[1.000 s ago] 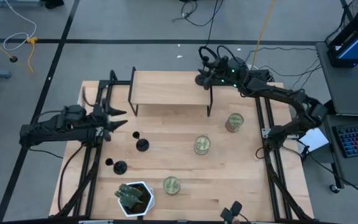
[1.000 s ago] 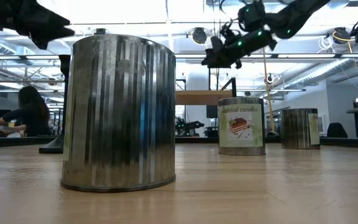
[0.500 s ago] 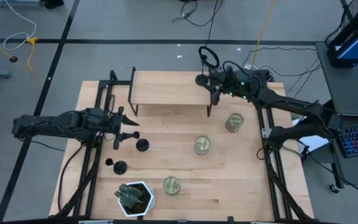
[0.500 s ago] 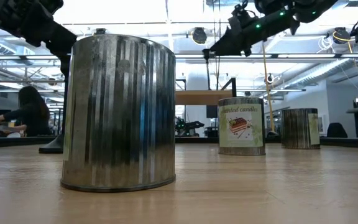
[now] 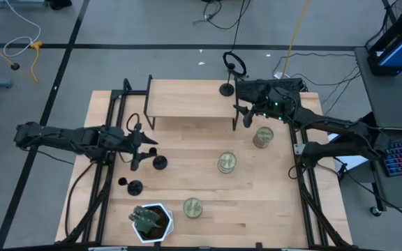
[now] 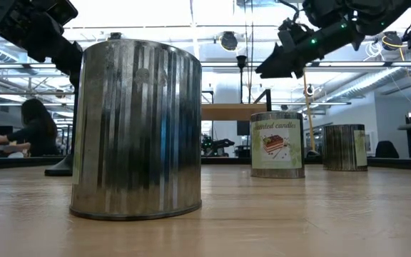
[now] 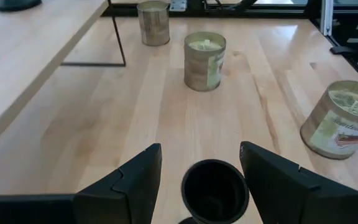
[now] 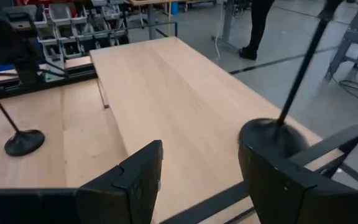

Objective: Pick & Place candle stick holders
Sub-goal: Put the right candle holder on the shelf

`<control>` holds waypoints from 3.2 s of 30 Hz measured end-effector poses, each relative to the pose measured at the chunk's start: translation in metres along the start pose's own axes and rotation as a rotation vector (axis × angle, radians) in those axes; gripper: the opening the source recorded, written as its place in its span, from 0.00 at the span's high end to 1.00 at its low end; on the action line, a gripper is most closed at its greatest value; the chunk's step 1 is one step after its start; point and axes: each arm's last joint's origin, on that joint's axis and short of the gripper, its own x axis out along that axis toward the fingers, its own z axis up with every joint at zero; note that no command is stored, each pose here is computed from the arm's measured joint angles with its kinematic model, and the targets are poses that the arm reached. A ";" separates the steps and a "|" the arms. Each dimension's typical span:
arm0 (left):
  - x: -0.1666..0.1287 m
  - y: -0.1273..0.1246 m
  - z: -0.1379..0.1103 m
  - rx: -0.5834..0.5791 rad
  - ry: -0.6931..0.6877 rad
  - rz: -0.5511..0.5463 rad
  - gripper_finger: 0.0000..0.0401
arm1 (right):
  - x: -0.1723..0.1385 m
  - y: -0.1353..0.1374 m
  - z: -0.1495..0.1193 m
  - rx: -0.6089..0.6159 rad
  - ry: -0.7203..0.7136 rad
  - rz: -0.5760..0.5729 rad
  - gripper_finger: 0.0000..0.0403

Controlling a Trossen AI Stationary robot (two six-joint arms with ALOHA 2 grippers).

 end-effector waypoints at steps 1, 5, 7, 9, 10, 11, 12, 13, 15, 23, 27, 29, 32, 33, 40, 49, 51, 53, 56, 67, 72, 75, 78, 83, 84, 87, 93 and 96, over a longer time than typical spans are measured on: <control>0.001 0.000 -0.002 0.000 0.017 0.011 0.44 | 0.000 0.001 -0.003 -0.002 -0.006 0.006 0.48; 0.002 -0.002 -0.001 0.024 0.009 0.038 0.44 | 0.001 0.006 -0.007 -0.009 -0.052 0.024 0.49; 0.002 -0.005 0.001 0.027 -0.013 0.018 0.44 | 0.001 0.008 -0.008 -0.012 -0.071 0.032 0.49; 0.002 -0.007 0.000 0.017 0.005 0.005 0.44 | 0.001 0.010 -0.008 -0.015 -0.085 0.042 0.48; 0.002 -0.008 -0.001 0.006 0.014 0.000 0.44 | 0.001 0.011 -0.008 -0.016 -0.084 0.046 0.48; 0.003 -0.009 -0.002 -0.010 0.024 -0.004 0.44 | 0.001 0.012 -0.008 -0.017 -0.084 0.050 0.48; 0.004 -0.009 -0.004 -0.022 0.042 -0.007 0.44 | 0.001 0.013 -0.008 -0.018 -0.084 0.055 0.49; 0.006 -0.011 -0.006 -0.031 0.061 -0.010 0.44 | 0.001 0.014 -0.008 -0.019 -0.083 0.058 0.49; 0.012 -0.013 -0.011 -0.036 0.091 -0.012 0.44 | 0.001 0.016 -0.008 -0.021 -0.083 0.067 0.49; 0.034 -0.016 -0.038 -0.079 0.231 0.058 0.44 | 0.001 0.019 -0.008 -0.023 -0.083 0.077 0.48; 0.039 -0.019 -0.042 -0.074 0.259 0.059 0.44 | 0.001 0.019 -0.008 -0.023 -0.083 0.077 0.48; 0.041 -0.020 -0.042 -0.058 0.259 0.071 0.44 | 0.001 0.019 -0.008 -0.023 -0.083 0.077 0.48; 0.043 -0.021 -0.042 -0.024 0.248 0.094 0.48 | 0.001 0.019 -0.008 -0.023 -0.083 0.077 0.48; 0.043 -0.021 -0.042 -0.017 0.249 0.099 0.51 | 0.001 0.019 -0.008 -0.023 -0.083 0.077 0.48; 0.044 -0.022 -0.041 -0.046 0.235 0.107 0.82 | 0.001 0.019 -0.008 -0.023 -0.083 0.077 0.49; 0.047 -0.026 -0.015 -0.121 -0.023 0.056 0.96 | 0.001 0.019 -0.008 -0.023 -0.083 0.077 0.50; 0.046 -0.027 -0.008 -0.115 -0.100 0.043 0.97 | 0.001 0.019 -0.008 -0.022 -0.083 0.077 0.50; 0.045 -0.027 0.001 -0.120 -0.163 0.043 0.97 | 0.001 0.019 -0.008 -0.022 -0.083 0.077 0.50; 0.042 -0.026 0.021 -0.107 -0.228 0.057 0.96 | 0.001 0.019 -0.008 -0.022 -0.083 0.077 0.50; 0.045 -0.009 0.130 0.028 -0.311 0.162 0.97 | 0.001 0.019 -0.008 -0.022 -0.083 0.077 0.50; 0.055 0.025 0.172 0.038 -0.275 0.293 0.96 | 0.001 0.019 -0.008 0.014 -0.080 0.079 0.50; 0.062 0.052 0.188 0.019 -0.232 0.332 0.96 | 0.001 0.019 -0.008 0.022 -0.079 0.079 0.50; 0.069 0.084 0.198 -0.022 -0.214 0.310 0.96 | 0.001 0.019 -0.008 0.016 -0.079 0.078 0.50; 0.086 0.139 0.193 -0.146 -0.174 0.359 0.97 | 0.001 0.019 -0.009 -0.003 -0.072 0.077 0.50; 0.090 0.149 0.190 -0.171 -0.158 0.381 0.97 | 0.001 0.019 -0.009 -0.003 -0.070 0.077 0.50; 0.097 0.173 0.180 -0.241 -0.133 0.433 0.96 | 0.001 0.019 -0.009 -0.003 -0.070 0.077 0.50; 0.102 0.196 0.169 -0.293 -0.111 0.487 0.97 | 0.001 0.019 -0.009 -0.010 -0.069 0.077 0.50; 0.102 0.201 0.168 -0.297 -0.110 0.566 0.96 | 0.001 0.019 -0.009 -0.015 -0.070 0.077 0.50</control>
